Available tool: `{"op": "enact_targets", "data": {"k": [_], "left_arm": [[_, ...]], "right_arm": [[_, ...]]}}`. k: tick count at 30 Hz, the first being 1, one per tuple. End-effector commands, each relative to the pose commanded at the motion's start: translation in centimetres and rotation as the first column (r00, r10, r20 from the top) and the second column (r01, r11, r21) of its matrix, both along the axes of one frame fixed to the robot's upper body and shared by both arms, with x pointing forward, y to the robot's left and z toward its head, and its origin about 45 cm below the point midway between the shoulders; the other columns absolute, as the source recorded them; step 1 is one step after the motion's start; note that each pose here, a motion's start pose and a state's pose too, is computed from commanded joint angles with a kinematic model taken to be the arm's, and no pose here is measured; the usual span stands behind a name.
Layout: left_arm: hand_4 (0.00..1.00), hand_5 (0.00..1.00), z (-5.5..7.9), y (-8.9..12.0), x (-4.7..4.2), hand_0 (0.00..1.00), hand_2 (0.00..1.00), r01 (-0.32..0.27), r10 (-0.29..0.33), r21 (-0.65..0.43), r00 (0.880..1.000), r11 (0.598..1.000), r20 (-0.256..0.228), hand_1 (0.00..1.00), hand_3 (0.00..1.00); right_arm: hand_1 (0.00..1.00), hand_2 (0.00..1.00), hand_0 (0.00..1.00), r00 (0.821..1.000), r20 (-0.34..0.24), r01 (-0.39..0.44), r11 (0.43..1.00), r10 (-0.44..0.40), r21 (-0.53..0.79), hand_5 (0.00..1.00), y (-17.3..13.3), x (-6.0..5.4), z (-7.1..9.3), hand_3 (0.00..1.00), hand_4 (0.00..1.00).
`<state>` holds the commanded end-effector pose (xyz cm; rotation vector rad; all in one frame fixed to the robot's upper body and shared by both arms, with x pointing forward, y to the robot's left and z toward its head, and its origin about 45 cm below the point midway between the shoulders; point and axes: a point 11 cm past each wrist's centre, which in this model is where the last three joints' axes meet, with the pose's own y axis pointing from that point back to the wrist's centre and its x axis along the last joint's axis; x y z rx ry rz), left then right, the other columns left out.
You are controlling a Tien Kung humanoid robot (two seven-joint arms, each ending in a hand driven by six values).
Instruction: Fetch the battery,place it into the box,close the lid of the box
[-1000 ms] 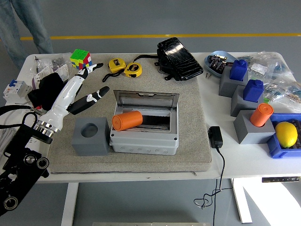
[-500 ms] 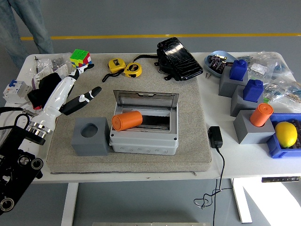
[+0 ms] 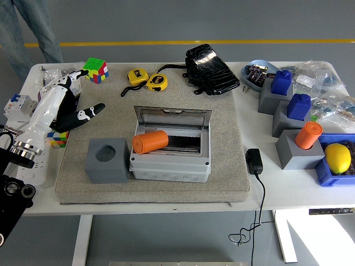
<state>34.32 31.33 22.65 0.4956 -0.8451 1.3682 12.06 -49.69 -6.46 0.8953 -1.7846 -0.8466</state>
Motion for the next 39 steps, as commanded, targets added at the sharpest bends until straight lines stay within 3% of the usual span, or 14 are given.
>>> {"op": "enact_targets", "data": {"k": [10, 11, 23, 28, 29, 35, 36, 39], "left_arm": [[0.998, 0.833, 0.3, 1.1, -0.06, 0.949, 0.952, -0.012, 0.012, 0.008, 1.0, 1.0, 0.002, 0.966, 0.903], [0.998, 0.994, 0.3, 1.2, -0.08, 0.949, 0.95, -0.014, 0.013, 0.015, 1.0, 1.0, 0.003, 0.964, 0.896], [0.998, 0.998, 0.7, 1.4, -0.08, 0.949, 0.936, -0.012, 0.012, -0.018, 1.0, 1.0, 0.02, 0.954, 0.883], [0.998, 0.998, 0.7, 1.2, -0.65, 0.949, 0.936, 0.027, -0.028, 0.048, 1.0, 0.998, 0.01, 0.954, 0.883], [0.998, 0.906, 0.6, 1.2, -0.85, 0.944, 0.935, 0.037, -0.037, 0.065, 0.999, 0.997, -0.001, 0.955, 0.889], [0.998, 0.906, 0.5, 1.1, -1.71, 0.944, 0.935, 0.064, -0.062, 0.094, 0.998, 0.994, -0.026, 0.955, 0.889], [0.998, 0.836, 0.6, 1.1, -1.89, 0.928, 0.93, 0.068, -0.065, 0.1, 0.997, 0.993, -0.031, 0.943, 0.888], [0.998, 0.836, 0.6, 1.4, -2.28, 0.928, 0.93, 0.07, -0.065, 0.12, 0.997, 0.99, -0.041, 0.943, 0.888]], "right_arm": [[0.804, 0.779, 0.858, 1.0, 0.008, 0.003, 1.0, -0.003, 0.0, 0.998, 0.0, 0.3, 0.1, 0.835, 0.998], [0.804, 0.779, 0.858, 1.0, 0.009, 0.003, 1.0, -0.003, 0.001, 0.998, 0.0, 0.4, 0.1, 0.835, 0.998], [0.804, 0.778, 0.858, 1.0, 0.008, -0.001, 1.0, 0.001, 0.0, 0.998, 0.1, 0.4, 0.1, 0.835, 0.998], [0.804, 0.778, 0.858, 1.0, 0.003, -0.001, 1.0, 0.001, -0.002, 0.998, 0.0, 0.3, 0.1, 0.835, 0.998], [0.804, 0.779, 0.858, 1.0, 0.003, -0.001, 1.0, 0.001, -0.003, 0.998, -0.1, 0.2, 0.1, 0.835, 0.998], [0.804, 0.779, 0.858, 1.0, 0.001, -0.001, 1.0, 0.001, -0.006, 0.998, -0.2, 0.1, 0.2, 0.835, 0.998], [0.804, 0.779, 0.858, 1.0, 0.0, 0.0, 1.0, 0.0, -0.006, 0.998, -0.3, 0.1, 0.1, 0.835, 0.998], [0.804, 0.779, 0.858, 1.0, -0.003, -0.001, 1.0, 0.001, -0.007, 0.998, -0.3, 0.0, 0.1, 0.835, 0.998]]}}
